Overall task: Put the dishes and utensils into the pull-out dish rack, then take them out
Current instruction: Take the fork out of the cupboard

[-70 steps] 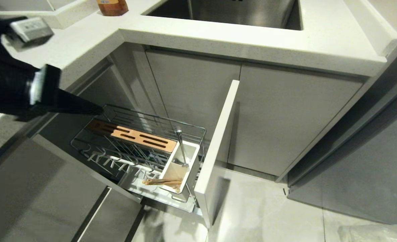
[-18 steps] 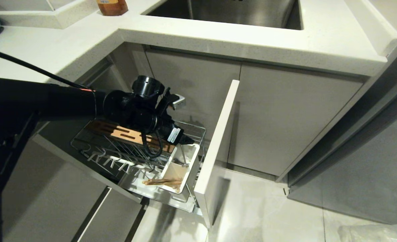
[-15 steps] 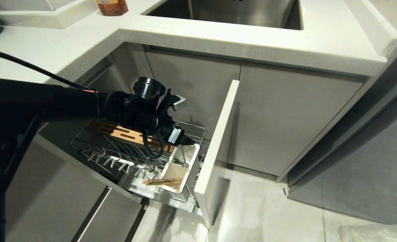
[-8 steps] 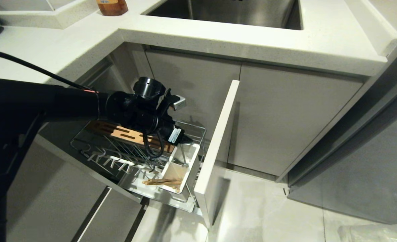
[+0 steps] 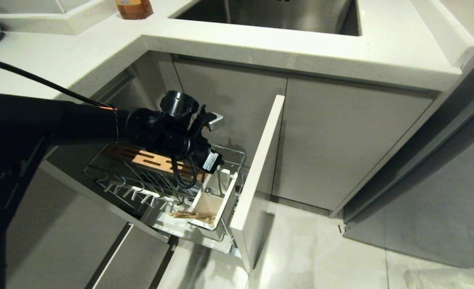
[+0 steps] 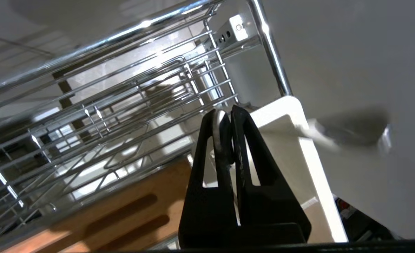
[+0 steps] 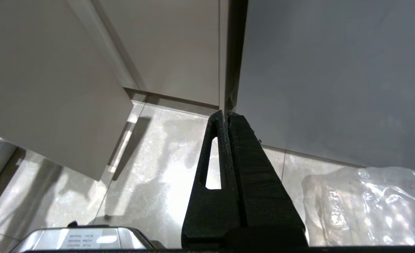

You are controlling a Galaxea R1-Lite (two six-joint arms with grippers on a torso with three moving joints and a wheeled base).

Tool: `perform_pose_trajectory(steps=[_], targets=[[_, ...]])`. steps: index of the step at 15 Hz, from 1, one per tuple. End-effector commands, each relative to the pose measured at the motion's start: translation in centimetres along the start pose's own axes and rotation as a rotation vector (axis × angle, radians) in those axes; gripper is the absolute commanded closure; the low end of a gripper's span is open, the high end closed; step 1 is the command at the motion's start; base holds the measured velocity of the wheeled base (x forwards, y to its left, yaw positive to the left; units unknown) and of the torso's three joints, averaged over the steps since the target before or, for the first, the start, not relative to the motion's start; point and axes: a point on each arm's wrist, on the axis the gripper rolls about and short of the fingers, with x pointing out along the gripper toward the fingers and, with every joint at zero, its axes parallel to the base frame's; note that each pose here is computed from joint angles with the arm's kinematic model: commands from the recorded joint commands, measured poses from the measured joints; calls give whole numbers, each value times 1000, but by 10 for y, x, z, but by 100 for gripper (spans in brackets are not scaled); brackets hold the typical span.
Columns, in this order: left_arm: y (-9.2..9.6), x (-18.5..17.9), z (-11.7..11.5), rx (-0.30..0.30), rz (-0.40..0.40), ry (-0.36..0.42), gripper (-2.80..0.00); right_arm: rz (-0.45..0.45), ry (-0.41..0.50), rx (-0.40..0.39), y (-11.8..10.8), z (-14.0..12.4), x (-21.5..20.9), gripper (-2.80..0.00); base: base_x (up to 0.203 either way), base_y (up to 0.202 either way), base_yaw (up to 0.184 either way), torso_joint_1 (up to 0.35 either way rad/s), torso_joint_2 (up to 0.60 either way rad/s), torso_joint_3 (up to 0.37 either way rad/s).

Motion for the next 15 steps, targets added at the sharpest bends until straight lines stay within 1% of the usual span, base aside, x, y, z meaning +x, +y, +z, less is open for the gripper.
perform_pose_trajectory(steps=[1,4,6,11,15], targets=[[0,-1,0,3,2,0,0,1,2,0,0,-1,0,0,0,0,0,0,0,0],[0,-2,1,3,2,-1,0,0,2,0,0,-1,0,0,0,0,0,0,0,0],[-1,-12,3,6,8,-16,0,-2,3,0,0,-1,0,0,0,0,0,0,0,0],[-5,-48,12,7,26,-71,0,0,1,0,0,0,0,0,0,0,0,0,0,0],[-9,-70,15,6,9,-105,0,0,1,0,0,-1,0,0,0,0,0,0,0,0]])
